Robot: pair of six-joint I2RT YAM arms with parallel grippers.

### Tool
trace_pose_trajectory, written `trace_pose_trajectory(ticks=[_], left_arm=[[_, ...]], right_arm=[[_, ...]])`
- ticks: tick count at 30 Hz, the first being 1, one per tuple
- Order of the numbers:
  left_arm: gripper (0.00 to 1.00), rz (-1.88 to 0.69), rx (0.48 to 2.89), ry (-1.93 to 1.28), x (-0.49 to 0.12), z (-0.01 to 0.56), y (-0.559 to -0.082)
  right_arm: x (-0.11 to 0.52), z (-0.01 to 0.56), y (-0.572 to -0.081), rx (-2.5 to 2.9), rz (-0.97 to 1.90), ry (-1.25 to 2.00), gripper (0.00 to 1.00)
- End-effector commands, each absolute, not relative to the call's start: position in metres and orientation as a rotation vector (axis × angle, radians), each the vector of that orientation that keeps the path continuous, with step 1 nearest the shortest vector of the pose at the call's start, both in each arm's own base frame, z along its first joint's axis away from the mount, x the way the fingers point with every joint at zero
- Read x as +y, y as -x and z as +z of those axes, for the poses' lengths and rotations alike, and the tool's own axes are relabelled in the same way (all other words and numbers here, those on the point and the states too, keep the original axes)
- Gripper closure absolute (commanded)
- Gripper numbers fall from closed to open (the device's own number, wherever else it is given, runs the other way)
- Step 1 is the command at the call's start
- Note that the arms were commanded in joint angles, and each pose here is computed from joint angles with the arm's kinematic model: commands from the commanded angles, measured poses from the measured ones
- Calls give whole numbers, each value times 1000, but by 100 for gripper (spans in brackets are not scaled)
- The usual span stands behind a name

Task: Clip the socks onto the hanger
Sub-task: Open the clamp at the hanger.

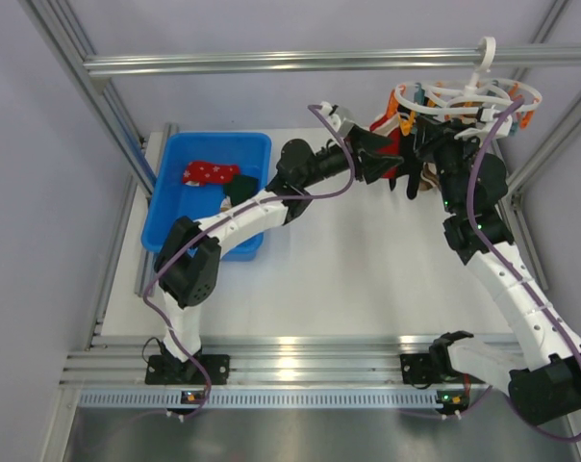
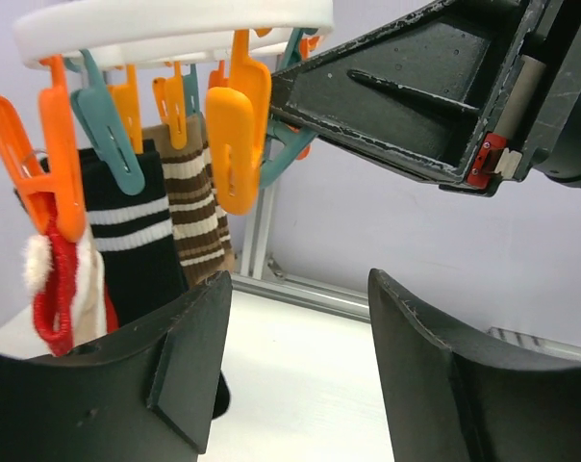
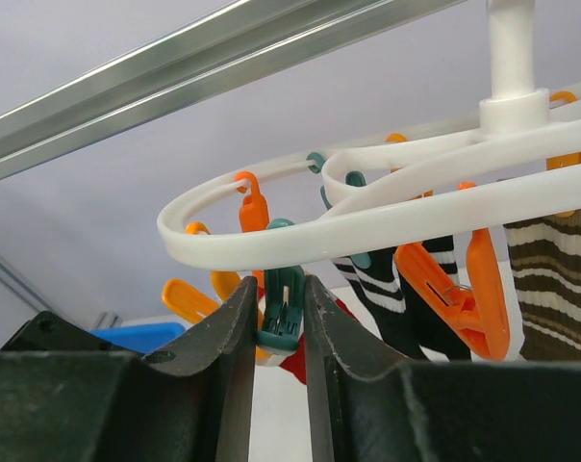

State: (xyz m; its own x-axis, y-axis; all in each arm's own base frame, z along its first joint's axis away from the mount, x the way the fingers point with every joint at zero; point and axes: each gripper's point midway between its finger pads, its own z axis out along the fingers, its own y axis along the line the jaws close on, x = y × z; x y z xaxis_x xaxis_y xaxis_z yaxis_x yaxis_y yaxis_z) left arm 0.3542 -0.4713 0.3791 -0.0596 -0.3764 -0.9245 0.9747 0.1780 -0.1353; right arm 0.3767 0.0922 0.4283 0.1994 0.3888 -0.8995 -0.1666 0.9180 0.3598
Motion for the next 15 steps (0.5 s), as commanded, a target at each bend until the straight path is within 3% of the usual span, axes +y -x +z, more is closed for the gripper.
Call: trace_pose_trajectory(ticks=[1, 15], left_arm=[[36, -1206, 873, -764, -459, 430, -347], [35, -1099, 763, -771, -476, 437, -377]], right_arm=[[100, 458, -366, 1251, 472, -168, 85], [105, 467, -363, 1249, 505, -147, 86]])
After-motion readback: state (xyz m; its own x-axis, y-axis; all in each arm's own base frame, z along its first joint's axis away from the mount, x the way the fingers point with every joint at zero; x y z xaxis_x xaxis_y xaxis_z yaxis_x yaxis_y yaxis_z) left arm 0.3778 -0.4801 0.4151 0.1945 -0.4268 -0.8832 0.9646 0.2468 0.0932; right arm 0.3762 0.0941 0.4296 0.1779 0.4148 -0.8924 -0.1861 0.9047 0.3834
